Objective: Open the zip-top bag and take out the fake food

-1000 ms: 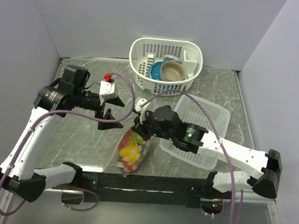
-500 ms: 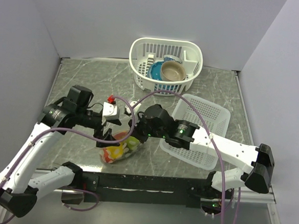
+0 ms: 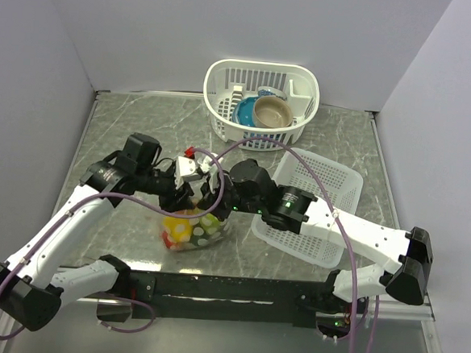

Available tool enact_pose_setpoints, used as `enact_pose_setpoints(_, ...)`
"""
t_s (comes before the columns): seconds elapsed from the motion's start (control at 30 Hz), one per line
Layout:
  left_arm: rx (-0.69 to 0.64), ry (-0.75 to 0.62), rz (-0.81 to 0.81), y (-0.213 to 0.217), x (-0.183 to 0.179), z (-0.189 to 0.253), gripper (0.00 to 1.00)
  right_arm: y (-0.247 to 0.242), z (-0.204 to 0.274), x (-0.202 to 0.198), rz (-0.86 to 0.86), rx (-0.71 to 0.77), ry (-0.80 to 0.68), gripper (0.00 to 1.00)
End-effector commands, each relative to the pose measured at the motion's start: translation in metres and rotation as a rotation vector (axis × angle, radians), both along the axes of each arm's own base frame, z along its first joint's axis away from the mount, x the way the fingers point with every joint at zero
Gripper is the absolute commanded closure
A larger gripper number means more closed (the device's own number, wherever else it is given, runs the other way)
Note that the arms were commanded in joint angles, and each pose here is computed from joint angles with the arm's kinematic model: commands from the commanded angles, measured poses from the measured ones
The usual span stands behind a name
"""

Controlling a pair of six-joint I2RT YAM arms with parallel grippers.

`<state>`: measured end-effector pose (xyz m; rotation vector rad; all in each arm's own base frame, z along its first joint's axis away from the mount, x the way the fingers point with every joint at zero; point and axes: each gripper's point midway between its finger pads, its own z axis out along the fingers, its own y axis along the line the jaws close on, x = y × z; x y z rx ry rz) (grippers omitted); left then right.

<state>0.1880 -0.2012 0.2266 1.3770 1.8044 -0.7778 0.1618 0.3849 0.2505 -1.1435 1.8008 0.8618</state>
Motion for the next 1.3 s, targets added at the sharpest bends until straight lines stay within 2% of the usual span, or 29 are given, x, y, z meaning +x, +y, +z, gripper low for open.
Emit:
enact_pose_setpoints(0.0, -0.076, -0.095, -0.012, -0.011, 0.010, 0.043, 0.72, 0.004, 0.015, -0.006, 0.034, 0.056, -0.027, 1.00)
enact_pose_setpoints(0.03, -0.078, -0.091, -0.014, -0.011, 0.009, 0.043, 0.76, 0.005, 0.017, -0.005, 0.032, 0.064, -0.030, 0.98)
enact_pose_setpoints(0.07, -0.082, -0.085, -0.019, -0.011, 0.006, 0.042, 0.81, 0.005, 0.017, -0.003, 0.021, 0.065, -0.037, 0.86)
enact_pose_setpoints(0.1, -0.081, -0.079, -0.022, -0.011, 0.005, 0.040, 0.84, 0.004, 0.020, 0.000, 0.006, 0.069, -0.048, 0.79)
enact_pose_setpoints(0.2, -0.075, -0.066, -0.056, -0.010, -0.004, 0.036, 0.96, -0.003, 0.032, 0.015, -0.081, 0.088, -0.105, 0.73)
enact_pose_setpoints(0.23, -0.063, -0.035, -0.070, -0.007, -0.013, 0.031, 0.98, -0.006, 0.040, 0.020, -0.108, 0.116, -0.129, 0.68)
enact_pose_setpoints(0.27, -0.063, -0.024, -0.086, -0.006, -0.020, 0.030, 0.99, -0.016, 0.056, 0.022, -0.139, 0.158, -0.161, 0.59)
enact_pose_setpoints(0.3, -0.063, -0.021, -0.109, -0.005, -0.025, 0.029, 0.99, -0.025, 0.051, 0.026, -0.187, 0.157, -0.178, 0.50)
enact_pose_setpoints(0.33, -0.052, 0.006, -0.114, -0.002, -0.032, 0.026, 0.99, -0.030, 0.063, 0.029, -0.212, 0.213, -0.208, 0.36)
enact_pose_setpoints(0.37, -0.053, 0.003, -0.122, 0.000, -0.037, 0.027, 0.99, -0.045, 0.064, 0.024, -0.226, 0.245, -0.223, 0.01)
enact_pose_setpoints(0.47, -0.042, 0.025, -0.147, 0.006, -0.050, 0.030, 0.99, -0.068, 0.083, 0.014, -0.238, 0.369, -0.257, 0.00)
enact_pose_setpoints(0.5, -0.039, 0.016, -0.169, 0.006, -0.053, 0.033, 0.99, -0.072, 0.069, 0.012, -0.239, 0.361, -0.240, 0.00)
enact_pose_setpoints(0.6, -0.053, 0.062, -0.253, 0.006, -0.071, 0.052, 0.99, -0.081, 0.065, 0.001, -0.224, 0.393, -0.212, 0.00)
enact_pose_setpoints(0.7, -0.090, 0.125, -0.289, 0.000, -0.079, 0.078, 0.99, -0.085, 0.065, -0.022, -0.135, 0.445, -0.176, 0.00)
enact_pose_setpoints(0.77, -0.127, 0.094, -0.303, -0.003, -0.080, 0.094, 0.99, -0.085, 0.062, -0.038, -0.060, 0.479, -0.155, 0.00)
enact_pose_setpoints(0.93, -0.182, 0.073, -0.320, -0.009, -0.080, 0.121, 0.99, -0.079, 0.051, -0.045, -0.032, 0.498, -0.102, 0.00)
enact_pose_setpoints(1.1, -0.181, 0.092, -0.320, -0.011, -0.077, 0.118, 0.98, -0.080, 0.067, -0.047, -0.017, 0.576, -0.134, 0.00)
enact_pose_setpoints(1.27, -0.174, 0.101, -0.318, -0.009, -0.080, 0.112, 0.98, -0.079, 0.086, -0.055, 0.030, 0.588, -0.158, 0.00)
